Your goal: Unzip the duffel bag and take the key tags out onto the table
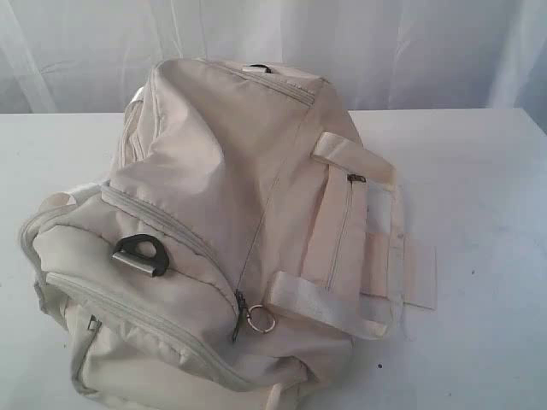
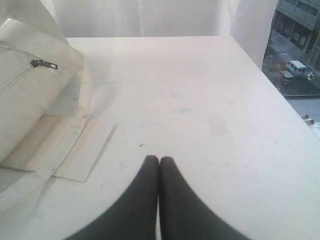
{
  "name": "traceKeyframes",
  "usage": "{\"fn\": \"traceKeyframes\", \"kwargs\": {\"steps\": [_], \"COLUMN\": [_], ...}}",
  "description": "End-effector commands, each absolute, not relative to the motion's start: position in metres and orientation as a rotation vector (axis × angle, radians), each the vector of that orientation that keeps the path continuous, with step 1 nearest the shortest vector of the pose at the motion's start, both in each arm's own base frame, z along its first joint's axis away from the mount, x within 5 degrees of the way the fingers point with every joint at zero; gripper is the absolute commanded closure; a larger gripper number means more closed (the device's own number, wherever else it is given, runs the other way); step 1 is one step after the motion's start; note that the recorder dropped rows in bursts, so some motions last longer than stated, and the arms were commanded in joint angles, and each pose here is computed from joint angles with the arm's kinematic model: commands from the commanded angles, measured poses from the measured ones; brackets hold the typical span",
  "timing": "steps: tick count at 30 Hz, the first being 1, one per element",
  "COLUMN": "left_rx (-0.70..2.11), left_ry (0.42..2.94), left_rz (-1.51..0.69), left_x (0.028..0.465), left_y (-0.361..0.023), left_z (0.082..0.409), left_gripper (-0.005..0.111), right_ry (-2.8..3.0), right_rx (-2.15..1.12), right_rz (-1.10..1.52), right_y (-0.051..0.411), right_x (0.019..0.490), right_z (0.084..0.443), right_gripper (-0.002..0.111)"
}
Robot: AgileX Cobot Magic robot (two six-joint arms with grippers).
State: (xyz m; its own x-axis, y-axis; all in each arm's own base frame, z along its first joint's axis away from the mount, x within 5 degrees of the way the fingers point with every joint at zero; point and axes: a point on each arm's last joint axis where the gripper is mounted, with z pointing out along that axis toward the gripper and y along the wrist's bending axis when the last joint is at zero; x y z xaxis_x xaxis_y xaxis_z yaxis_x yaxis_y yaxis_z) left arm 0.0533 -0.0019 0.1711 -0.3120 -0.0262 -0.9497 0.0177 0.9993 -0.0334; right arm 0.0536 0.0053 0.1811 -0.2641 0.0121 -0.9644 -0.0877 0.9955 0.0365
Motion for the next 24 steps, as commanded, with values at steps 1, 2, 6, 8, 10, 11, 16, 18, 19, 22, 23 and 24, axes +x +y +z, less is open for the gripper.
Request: {"fn": "traceKeyframes", "kwargs": {"steps": [1, 2, 6, 8, 10, 11, 16, 18, 19, 22, 23, 24], "left_rx": [-0.005, -0.005, -0.005, -0.005, 0.005, 0.013, 0.040, 0.040, 0.040, 0.040, 0.040, 0.040], "left_ry": [1.880, 1.880, 1.880, 1.880, 1.880, 1.880, 1.880, 1.880, 1.880, 1.880, 1.880, 1.880], "left_rz": [-0.056, -0.056, -0.056, -0.056, -0.065, -0.071, -0.090, -0.090, -0.090, -0.090, -0.090, -0.090], "left_x": [0.0532, 0.0532, 0.0532, 0.0532, 0.0532, 0.0531, 0.0530, 0.0530, 0.0530, 0.0530, 0.0530, 0.0530], "left_y": [-0.0025, -0.0025, -0.0025, -0.0025, -0.0031, -0.0036, -0.0051, -0.0051, -0.0051, -0.0051, -0.0051, -0.0051], "left_z": [0.1709, 0.1709, 0.1709, 0.1709, 0.1709, 0.1709, 0.1709, 0.1709, 0.1709, 0.1709, 0.1709, 0.1709], "left_gripper": [0.107, 0.107, 0.107, 0.107, 0.107, 0.107, 0.107, 0.107, 0.107, 0.107, 0.107, 0.107], "right_ry": [1.820, 1.820, 1.820, 1.820, 1.820, 1.820, 1.820, 1.820, 1.820, 1.820, 1.820, 1.820], "right_rx": [-0.044, -0.044, -0.044, -0.044, -0.044, -0.044, -0.044, -0.044, -0.044, -0.044, -0.044, -0.044], "right_rz": [0.092, 0.092, 0.092, 0.092, 0.092, 0.092, 0.092, 0.092, 0.092, 0.092, 0.092, 0.092], "right_y": [0.0048, 0.0048, 0.0048, 0.0048, 0.0048, 0.0048, 0.0048, 0.0048, 0.0048, 0.0048, 0.0048, 0.0048], "right_x": [0.0534, 0.0534, 0.0534, 0.0534, 0.0534, 0.0534, 0.0534, 0.0534, 0.0534, 0.0534, 0.0534, 0.0534], "right_z": [0.1829, 0.1829, 0.1829, 0.1829, 0.1829, 0.1829, 0.1829, 0.1829, 0.1829, 0.1829, 0.1829, 0.1829], "right_gripper": [0.108, 0.108, 0.108, 0.108, 0.108, 0.108, 0.108, 0.108, 0.108, 0.108, 0.108, 0.108]}}
